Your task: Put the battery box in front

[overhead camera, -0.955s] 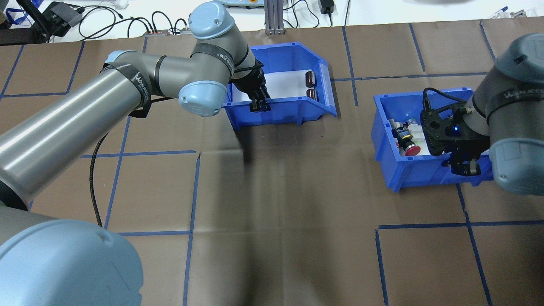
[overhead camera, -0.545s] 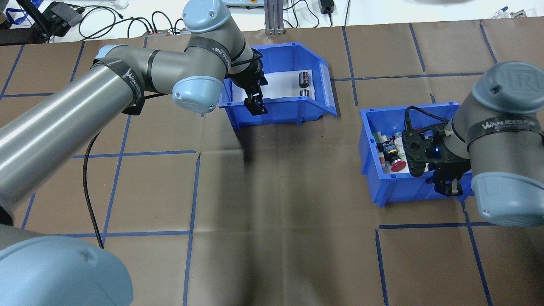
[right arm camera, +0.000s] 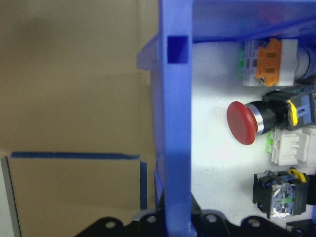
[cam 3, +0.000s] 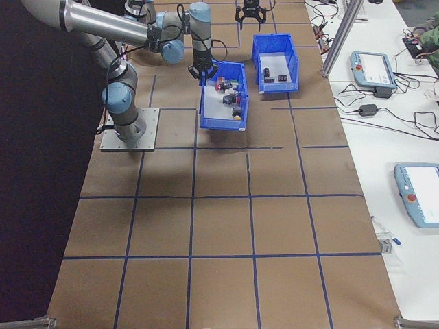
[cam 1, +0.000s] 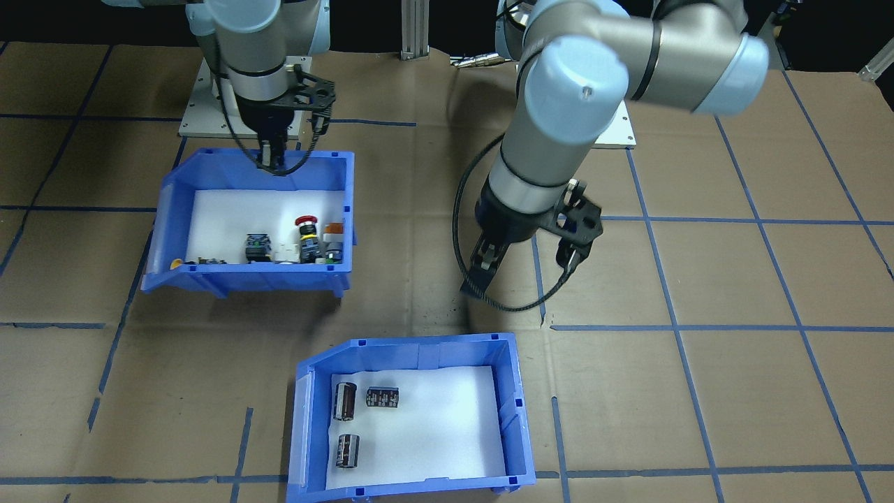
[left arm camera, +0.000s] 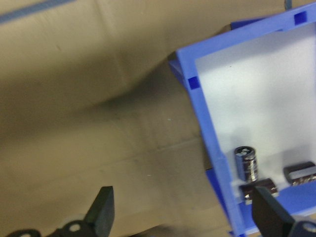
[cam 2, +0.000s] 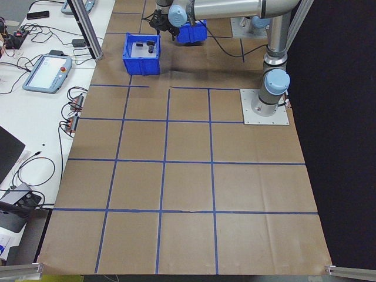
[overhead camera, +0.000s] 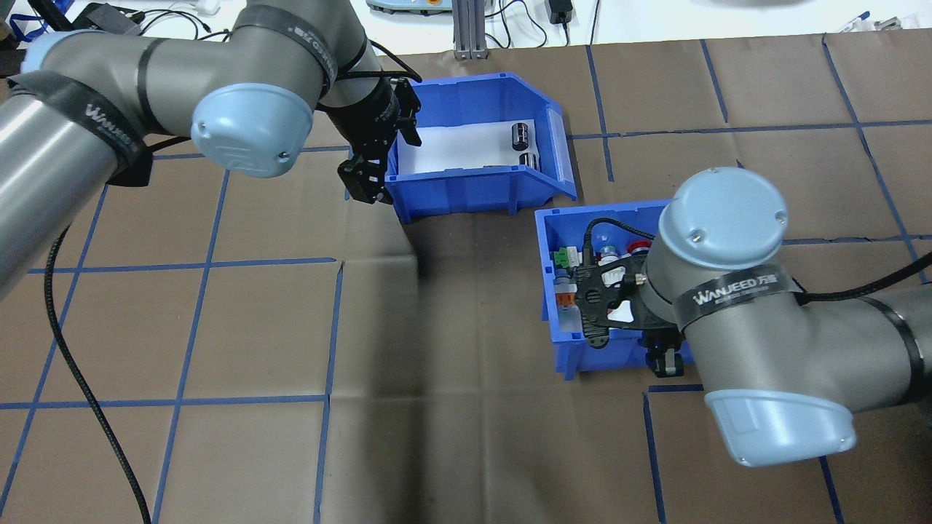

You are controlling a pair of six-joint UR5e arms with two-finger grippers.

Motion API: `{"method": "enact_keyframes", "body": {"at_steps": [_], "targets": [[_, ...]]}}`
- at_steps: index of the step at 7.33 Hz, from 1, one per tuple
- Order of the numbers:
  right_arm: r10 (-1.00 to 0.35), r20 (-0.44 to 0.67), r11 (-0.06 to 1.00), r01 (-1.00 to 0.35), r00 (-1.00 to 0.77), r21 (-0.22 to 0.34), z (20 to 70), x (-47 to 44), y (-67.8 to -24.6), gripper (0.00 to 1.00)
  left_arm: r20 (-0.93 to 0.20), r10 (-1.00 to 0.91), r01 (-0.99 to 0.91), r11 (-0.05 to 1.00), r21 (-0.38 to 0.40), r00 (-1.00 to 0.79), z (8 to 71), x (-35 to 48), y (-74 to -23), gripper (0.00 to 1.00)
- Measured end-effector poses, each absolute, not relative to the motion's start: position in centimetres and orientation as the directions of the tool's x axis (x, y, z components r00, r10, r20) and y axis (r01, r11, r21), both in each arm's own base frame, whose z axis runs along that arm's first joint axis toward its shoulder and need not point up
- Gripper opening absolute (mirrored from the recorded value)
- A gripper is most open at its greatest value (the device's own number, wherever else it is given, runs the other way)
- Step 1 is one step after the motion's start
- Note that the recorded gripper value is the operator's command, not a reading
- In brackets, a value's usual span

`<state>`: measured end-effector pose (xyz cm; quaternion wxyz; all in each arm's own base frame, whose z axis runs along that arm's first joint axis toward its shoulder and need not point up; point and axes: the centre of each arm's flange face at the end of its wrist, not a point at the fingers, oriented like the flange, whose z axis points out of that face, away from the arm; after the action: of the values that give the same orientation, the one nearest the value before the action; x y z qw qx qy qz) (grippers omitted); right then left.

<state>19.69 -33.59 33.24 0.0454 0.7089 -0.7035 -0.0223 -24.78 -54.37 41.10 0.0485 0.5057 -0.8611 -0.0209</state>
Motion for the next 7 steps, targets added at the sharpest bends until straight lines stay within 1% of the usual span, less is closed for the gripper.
{"method": "enact_keyframes", "body": {"at_steps": [1, 2, 3, 4, 5, 6, 7], "targets": [[-0.998, 0.064, 0.011, -0.996, -0.005, 0.085, 33.2, 22.5, -32.4, 0.06, 0.028, -0.771, -0.770, 0.637, 0.034, -0.636, 43.3, -23.5, -52.3, 0.99], [-0.995, 0.094, 0.029, -0.997, -0.022, 0.069, 32.9, 25.0, -31.4, 0.06, 0.007, -0.644, -0.644, 0.765, 0.007, -0.765, 45.2, -22.4, -50.4, 0.99], [-0.992, 0.121, 0.043, -0.998, -0.037, 0.050, 32.3, 27.7, -30.5, 0.06, -0.006, -0.510, -0.510, 0.860, 0.001, -0.860, 47.0, -21.5, -48.7, 0.99], [-0.989, 0.139, 0.045, -0.998, -0.040, 0.033, 31.6, 30.1, -29.5, 0.06, -0.014, -0.346, -0.346, 0.938, 0.008, -0.938, 48.6, -20.9, -46.9, 0.99], [-0.988, 0.150, 0.050, -0.999, -0.047, 0.020, 31.0, 31.9, -28.5, 0.06, -0.019, -0.136, -0.137, 0.990, 0.024, -0.990, 50.0, -20.4, -45.0, 0.99], [-0.987, 0.152, 0.059, -0.998, -0.056, 0.013, 30.5, 33.0, -27.8, 0.09, -0.016, 0.057, 0.057, 0.998, 0.028, -0.998, 51.3, -20.0, -43.4, 0.99], [-0.988, 0.147, 0.058, -0.998, -0.055, 0.015, 30.1, 33.6, -27.4, 0.30, -0.011, 0.179, 0.178, 0.984, 0.027, -0.984, 51.9, -19.7, -42.1, 0.99]]}}
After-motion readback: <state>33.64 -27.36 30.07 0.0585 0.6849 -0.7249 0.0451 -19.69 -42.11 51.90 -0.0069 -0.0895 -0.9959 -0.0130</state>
